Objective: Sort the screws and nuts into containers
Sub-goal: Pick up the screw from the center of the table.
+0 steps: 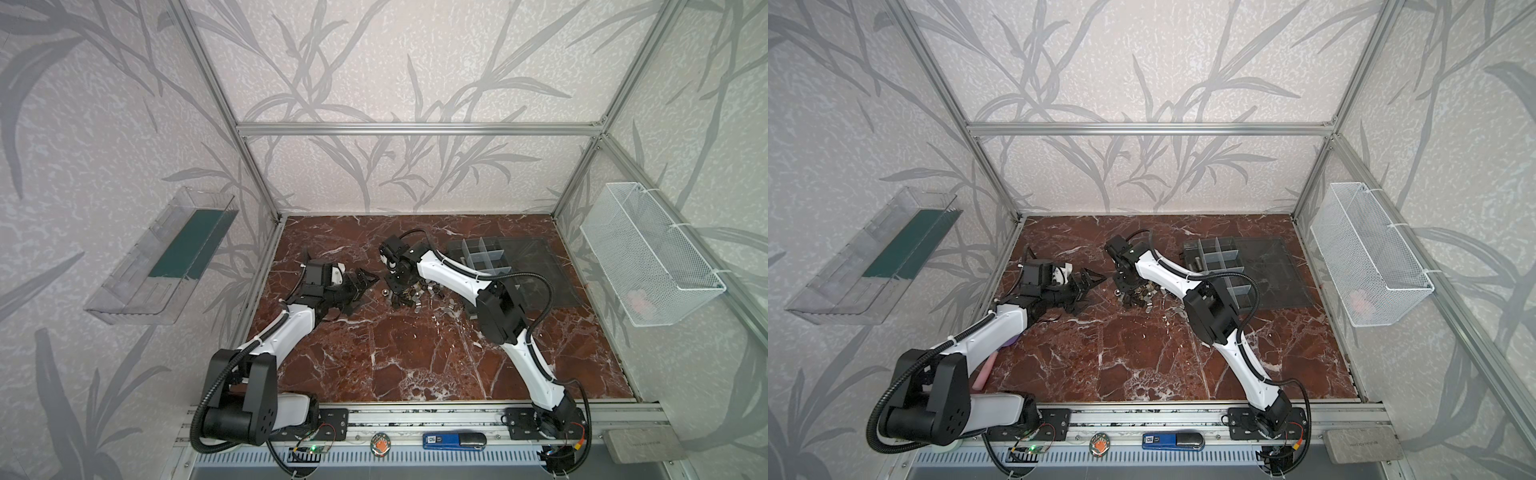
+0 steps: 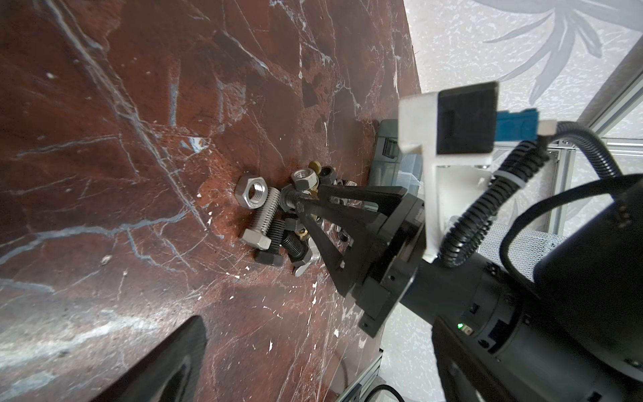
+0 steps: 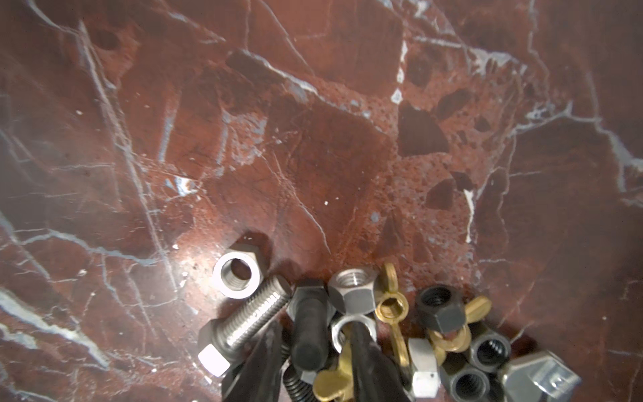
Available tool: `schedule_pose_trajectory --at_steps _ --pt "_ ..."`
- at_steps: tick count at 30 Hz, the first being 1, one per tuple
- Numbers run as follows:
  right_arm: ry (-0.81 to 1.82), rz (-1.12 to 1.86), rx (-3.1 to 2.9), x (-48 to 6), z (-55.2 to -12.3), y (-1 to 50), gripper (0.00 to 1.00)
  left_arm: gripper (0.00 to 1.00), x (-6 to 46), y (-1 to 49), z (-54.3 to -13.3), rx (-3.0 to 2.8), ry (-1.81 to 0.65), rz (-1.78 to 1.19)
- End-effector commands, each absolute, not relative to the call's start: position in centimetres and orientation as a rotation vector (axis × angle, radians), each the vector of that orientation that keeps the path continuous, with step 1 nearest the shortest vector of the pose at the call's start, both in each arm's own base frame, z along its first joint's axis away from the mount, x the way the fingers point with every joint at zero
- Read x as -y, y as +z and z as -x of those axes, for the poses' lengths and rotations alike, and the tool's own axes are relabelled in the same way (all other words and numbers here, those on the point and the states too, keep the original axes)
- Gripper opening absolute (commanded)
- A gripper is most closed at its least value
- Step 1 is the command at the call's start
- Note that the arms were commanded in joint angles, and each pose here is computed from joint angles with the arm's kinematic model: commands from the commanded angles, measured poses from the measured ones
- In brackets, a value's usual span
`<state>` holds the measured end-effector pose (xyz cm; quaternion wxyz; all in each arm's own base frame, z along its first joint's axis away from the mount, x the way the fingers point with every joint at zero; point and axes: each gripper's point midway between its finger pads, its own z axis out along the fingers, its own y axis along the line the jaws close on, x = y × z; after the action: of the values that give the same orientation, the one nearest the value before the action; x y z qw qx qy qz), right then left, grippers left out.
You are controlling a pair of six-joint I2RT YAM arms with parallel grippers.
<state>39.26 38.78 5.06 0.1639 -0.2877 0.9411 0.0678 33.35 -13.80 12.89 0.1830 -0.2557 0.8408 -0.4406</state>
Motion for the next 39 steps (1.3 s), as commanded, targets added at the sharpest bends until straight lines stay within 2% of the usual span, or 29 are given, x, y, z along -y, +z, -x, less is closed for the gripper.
schedule_pose_trajectory --at_steps 1,6,8,11,16,22,31,39 --pt "0.14 0.845 -2.718 -38.1 -38.6 4.1 0.34 0.99 13.8 13.4 -33.5 -2.361 -1.253 0.698" --pt "0.148 0.851 -2.714 -38.2 -38.6 4.1 0.29 0.99 14.1 13.0 -33.4 -2.379 -1.276 0.704" --pt "0.146 0.853 -2.713 -38.2 -38.6 4.1 0.2 0.99 14.1 12.8 -33.3 -2.383 -1.274 0.704" --pt "0.15 0.853 -2.712 -38.2 -38.6 4.3 0.13 0.99 14.0 12.9 -33.3 -2.385 -1.268 0.701" --pt "0.173 0.85 -2.695 -38.4 -38.6 5.6 0.08 0.99 14.0 13.3 -33.4 -2.382 -1.262 0.684" --pt "0.205 0.804 -2.625 -37.2 -39.1 10.8 0.08 0.99 14.6 14.5 -33.7 -2.373 -1.247 0.615" --pt "0.152 0.655 -2.565 -29.9 -39.1 16.8 0.08 0.99 18.0 15.6 -33.8 -2.407 -1.212 0.451" --pt "0.033 0.46 -2.6 -20.6 -38.3 16.6 0.08 0.99 20.6 15.8 -34.1 -2.427 -1.234 0.387"
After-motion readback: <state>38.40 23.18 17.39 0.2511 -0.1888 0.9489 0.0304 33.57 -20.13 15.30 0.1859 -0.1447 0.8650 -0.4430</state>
